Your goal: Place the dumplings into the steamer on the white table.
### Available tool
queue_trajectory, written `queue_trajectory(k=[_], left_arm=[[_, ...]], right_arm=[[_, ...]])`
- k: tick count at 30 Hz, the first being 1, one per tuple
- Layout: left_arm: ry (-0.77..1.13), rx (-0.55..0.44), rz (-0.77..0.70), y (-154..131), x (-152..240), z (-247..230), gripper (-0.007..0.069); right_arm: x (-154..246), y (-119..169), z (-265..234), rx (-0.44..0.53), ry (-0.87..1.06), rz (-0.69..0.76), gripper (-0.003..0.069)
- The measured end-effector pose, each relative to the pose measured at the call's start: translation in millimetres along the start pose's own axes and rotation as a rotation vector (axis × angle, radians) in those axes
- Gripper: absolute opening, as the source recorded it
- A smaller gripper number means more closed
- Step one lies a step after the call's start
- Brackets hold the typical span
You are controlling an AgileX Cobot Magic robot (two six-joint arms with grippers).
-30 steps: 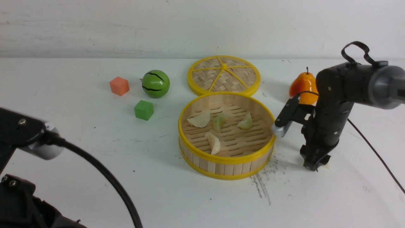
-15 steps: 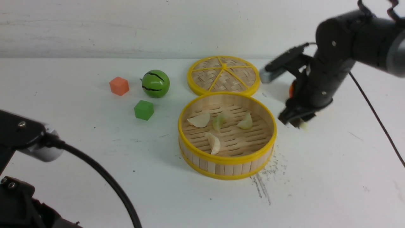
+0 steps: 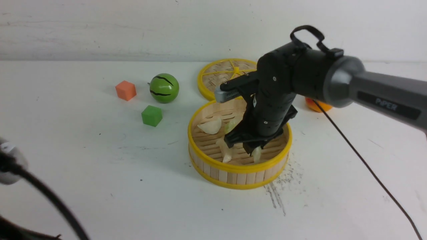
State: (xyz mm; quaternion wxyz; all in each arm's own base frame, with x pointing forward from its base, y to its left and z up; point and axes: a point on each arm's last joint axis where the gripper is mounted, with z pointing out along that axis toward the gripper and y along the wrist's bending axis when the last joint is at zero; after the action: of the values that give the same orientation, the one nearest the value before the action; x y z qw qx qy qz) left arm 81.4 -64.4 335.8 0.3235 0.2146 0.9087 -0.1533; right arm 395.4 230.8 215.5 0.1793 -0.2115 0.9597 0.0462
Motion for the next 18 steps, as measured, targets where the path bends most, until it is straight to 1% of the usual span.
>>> queue_trajectory(k=[3,5,8,9,10,11,13,16,18], left_arm=[[-0.071,-0.028,-0.028,8,20,-13,0.0049],[-0.115,-0.038,-0.052,12,32,-20,0.0049],[-0.206,-0.044,-0.103,19,53,-33,0.0049],[-0.216,-0.046,-0.113,20,56,-34,0.0050],[-0.268,-0.042,-0.133,23,65,-41,0.0053],[-0.298,-0.043,-0.144,26,72,-44,0.0055],[-0.356,-0.036,-0.167,29,83,-50,0.0057],[-0.421,-0.030,-0.185,33,95,-56,0.0057],[-0.457,-0.027,-0.189,35,101,-60,0.0059]], right_arm=[[-1,1,9,-0.009,-0.011,0.018,0.0237],[-2,2,11,-0.014,-0.021,0.029,0.0253],[-3,2,11,-0.019,-0.029,0.052,0.0319],[-3,2,11,-0.019,-0.029,0.056,0.0330],[-3,2,10,-0.019,-0.027,0.064,0.0370],[-2,2,7,-0.017,-0.021,0.065,0.0390],[-2,1,-2,-0.016,-0.022,0.064,0.0408],[-4,1,-35,-0.020,-0.063,0.065,0.0395],[-4,0,-68,-0.028,-0.127,0.066,0.0357]])
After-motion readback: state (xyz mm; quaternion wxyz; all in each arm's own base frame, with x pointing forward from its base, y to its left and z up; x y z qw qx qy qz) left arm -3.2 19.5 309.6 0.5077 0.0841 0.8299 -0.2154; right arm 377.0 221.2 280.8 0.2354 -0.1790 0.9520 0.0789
